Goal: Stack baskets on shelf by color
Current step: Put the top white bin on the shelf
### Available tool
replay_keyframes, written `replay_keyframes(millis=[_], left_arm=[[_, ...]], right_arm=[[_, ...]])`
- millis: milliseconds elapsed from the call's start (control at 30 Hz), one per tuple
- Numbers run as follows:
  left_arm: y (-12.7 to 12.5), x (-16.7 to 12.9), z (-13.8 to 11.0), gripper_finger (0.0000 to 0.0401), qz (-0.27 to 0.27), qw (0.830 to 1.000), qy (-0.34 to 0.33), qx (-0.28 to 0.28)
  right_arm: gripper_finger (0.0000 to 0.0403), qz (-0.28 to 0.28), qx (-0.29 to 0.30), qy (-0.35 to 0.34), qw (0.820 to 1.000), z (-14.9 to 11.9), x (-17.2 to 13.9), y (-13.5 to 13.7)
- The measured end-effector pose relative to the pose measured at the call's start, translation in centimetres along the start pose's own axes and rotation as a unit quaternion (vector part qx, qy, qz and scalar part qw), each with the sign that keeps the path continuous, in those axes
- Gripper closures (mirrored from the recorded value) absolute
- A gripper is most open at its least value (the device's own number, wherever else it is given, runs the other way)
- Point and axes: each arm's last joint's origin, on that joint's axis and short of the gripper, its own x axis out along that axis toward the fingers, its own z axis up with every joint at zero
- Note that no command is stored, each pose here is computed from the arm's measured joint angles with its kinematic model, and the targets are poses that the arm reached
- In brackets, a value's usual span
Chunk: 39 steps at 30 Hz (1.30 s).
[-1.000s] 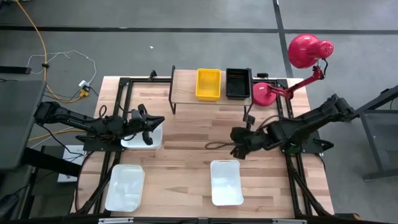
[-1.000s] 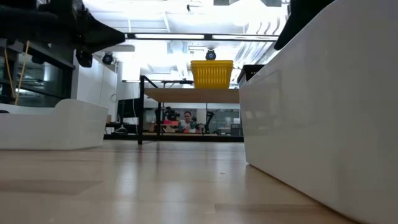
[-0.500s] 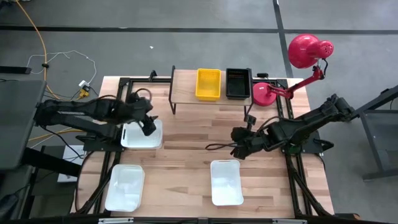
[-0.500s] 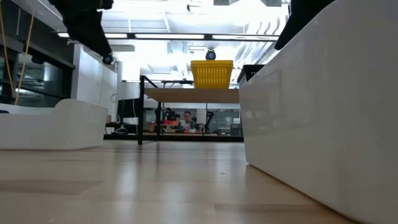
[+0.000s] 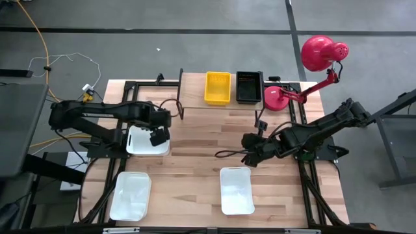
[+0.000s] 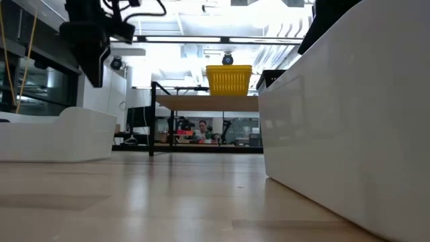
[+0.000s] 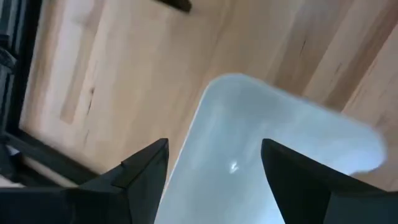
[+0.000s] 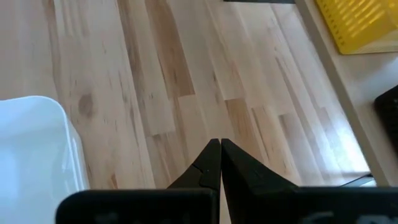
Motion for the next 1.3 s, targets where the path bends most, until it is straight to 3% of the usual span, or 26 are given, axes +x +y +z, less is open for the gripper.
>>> replay_keyframes(millis=[300, 567, 767, 1000, 1300], left_arm=[[-0.3, 1.8, 0.7, 0.016, 0.096, 0.985, 0.059, 0.13], [-0.6, 4.6, 1.1, 0.016, 0.124, 0.959, 0.127, 0.222], [-0.1, 6.9, 0.2, 0.016, 0.124, 0.949, 0.175, 0.233], [0.2, 8.3, -0.4, 0.016, 0.093, 0.954, 0.182, 0.221], [0.7, 9.1, -0.9, 0.0162, 0.092, 0.953, 0.192, 0.218]], right_arm=[[0.0403, 0.003, 0.004, 0.001, 1.0, 0.0, 0.0, 0.0], [0.0403, 0.001, 0.001, 0.0, 1.0, 0.0, 0.0, 0.0], [0.0403, 0.001, -0.001, 0.0, 1.0, 0.0, 0.0, 0.0], [0.0403, 0.001, 0.0, 0.0, 1.0, 0.0, 0.0, 0.0], [0.0403, 0.001, 0.004, 0.001, 1.0, 0.0, 0.0, 0.0]])
